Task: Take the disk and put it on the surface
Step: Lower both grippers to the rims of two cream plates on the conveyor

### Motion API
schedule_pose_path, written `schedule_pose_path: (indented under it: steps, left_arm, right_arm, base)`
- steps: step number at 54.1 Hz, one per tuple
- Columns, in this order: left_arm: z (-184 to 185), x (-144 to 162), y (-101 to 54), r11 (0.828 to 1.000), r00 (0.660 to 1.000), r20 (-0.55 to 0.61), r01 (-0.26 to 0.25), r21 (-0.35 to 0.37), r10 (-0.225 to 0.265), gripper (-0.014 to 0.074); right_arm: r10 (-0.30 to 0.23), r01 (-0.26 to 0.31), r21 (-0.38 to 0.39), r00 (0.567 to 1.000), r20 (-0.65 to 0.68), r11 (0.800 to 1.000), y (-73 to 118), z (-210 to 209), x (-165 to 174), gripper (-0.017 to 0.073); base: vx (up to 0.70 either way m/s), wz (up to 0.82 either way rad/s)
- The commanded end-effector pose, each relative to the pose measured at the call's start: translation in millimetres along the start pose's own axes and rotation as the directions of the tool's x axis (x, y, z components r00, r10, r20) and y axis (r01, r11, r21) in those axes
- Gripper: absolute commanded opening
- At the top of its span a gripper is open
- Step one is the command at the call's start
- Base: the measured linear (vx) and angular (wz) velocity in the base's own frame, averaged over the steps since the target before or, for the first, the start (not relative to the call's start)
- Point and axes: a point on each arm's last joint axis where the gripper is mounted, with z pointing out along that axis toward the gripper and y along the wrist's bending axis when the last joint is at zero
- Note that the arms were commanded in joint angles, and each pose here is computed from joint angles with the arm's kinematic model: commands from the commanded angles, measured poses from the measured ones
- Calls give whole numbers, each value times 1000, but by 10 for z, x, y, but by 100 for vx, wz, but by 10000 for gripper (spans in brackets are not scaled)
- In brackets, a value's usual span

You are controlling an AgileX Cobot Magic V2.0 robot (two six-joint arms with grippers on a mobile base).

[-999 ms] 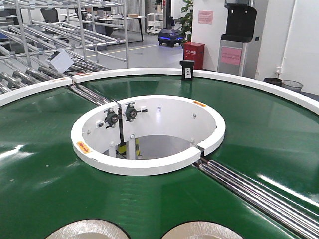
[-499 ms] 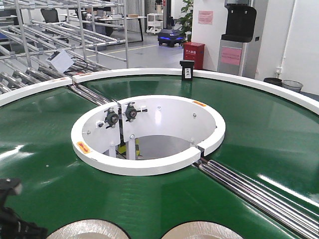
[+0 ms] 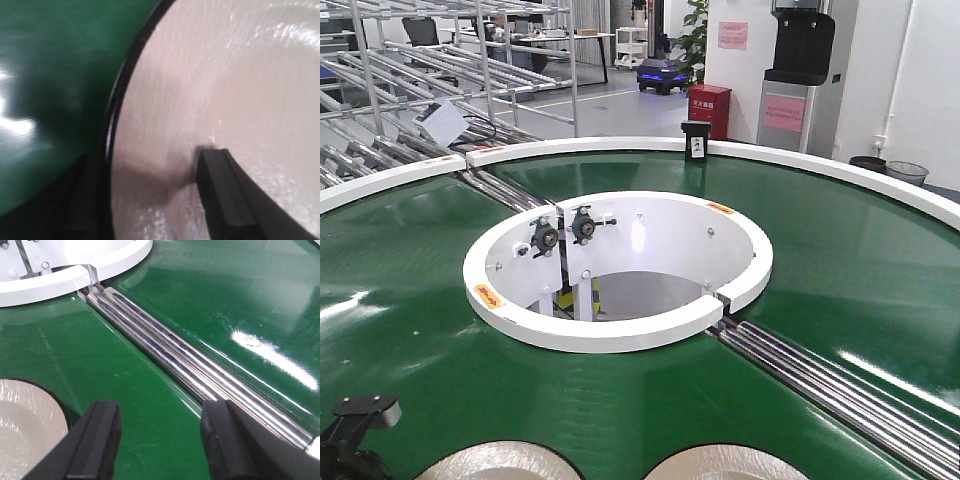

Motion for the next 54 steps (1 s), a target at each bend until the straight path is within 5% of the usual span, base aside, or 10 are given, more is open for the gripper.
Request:
schedule_pose_path:
  steps: [1,12,25,33,44,54]
  left_arm:
    - [10,3,-247,975,999,-34,4,223,3,456]
    - [-18,-27,-372,928,1000,-16,23,371,-19,316]
    - [-47,-39,-404,916,999,-31,32,399,-22,-10]
    - [-88,-66,-416,919,998,-11,61,388,-62,-7]
    - [-372,-141,-189,927,952,107,248,281,-287,-4]
    - [-766,-131,-95,922,905,237,293,253,-353,-4]
  right_arm:
    - [-9,10,-2,995,104,1000,-6,-31,-170,436]
    - [-9,10,-2,995,104,1000,-6,-31,-170,436]
    - [-8,9,-2,994,105,1000,-6,-31,-170,436]
    - [31,-31,-7,996,87,999,-4,-29,-153,435]
    - [152,-153,-13,986,-72,988,10,21,-126,412]
    - [167,-173,13,928,-332,985,17,243,-284,396]
  base:
    - [0,0]
    - [0,0]
    - [0,0]
    - [0,0]
    - [0,0]
    - [0,0]
